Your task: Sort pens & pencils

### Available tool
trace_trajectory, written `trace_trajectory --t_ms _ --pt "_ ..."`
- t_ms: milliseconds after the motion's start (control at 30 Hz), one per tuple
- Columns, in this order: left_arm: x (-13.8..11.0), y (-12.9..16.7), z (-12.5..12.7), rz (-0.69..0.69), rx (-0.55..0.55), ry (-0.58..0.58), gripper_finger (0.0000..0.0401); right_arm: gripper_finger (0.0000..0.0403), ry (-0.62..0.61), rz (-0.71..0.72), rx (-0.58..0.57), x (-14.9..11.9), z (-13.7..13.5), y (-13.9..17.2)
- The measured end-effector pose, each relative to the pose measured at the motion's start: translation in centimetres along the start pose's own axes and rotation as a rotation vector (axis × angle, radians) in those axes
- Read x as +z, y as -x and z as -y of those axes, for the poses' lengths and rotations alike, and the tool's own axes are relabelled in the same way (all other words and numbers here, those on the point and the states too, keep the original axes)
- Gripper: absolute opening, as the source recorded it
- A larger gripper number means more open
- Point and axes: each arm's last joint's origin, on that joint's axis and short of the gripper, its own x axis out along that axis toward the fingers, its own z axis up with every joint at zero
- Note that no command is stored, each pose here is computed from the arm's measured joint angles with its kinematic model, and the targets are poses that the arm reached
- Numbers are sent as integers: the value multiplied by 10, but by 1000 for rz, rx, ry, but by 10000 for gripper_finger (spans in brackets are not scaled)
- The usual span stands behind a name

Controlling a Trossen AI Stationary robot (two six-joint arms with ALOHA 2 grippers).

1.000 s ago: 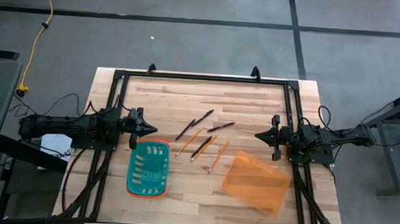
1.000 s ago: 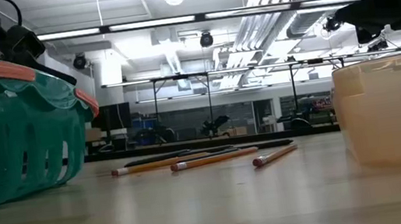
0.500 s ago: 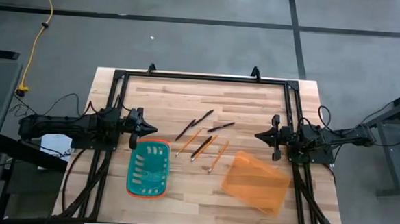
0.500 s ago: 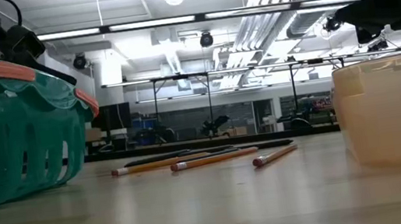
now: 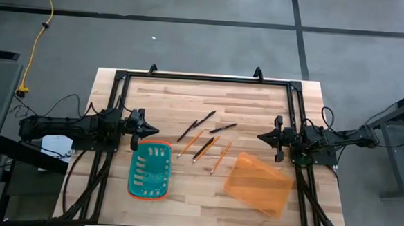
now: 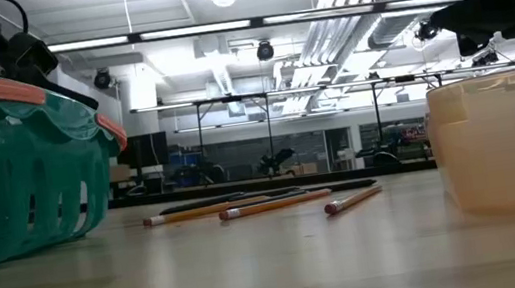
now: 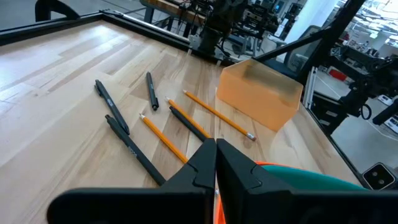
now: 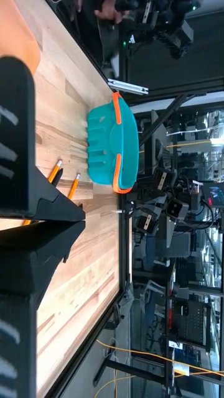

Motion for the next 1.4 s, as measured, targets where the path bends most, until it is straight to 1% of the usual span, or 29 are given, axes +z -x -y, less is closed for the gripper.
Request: trace_trajectory --t_ms 300,467,633,767,933,1033,1233,1333,1400 --pt "2 0 1 17 -6 3 1 0 0 0 0 0 0 0" --pt "8 0 3 85 -33 94 1 0 0 0 0 0 0 0" --pt "10 1 3 105 -42 98 1 0 0 0 0 0 0 0" --pt "17 2 6 174 -69 88 1 0 0 0 0 0 0 0" --pt "30 5 10 320 -105 86 1 0 0 0 0 0 0 0" --pt "38 8 11 421 -69 90 1 0 0 0 0 0 0 0" --pt "44 12 9 533 32 110 1 0 0 0 0 0 0 0" --pt "48 13 9 584 34 176 1 0 0 0 0 0 0 0" --pt "53 13 11 588 29 178 1 0 0 0 0 0 0 0"
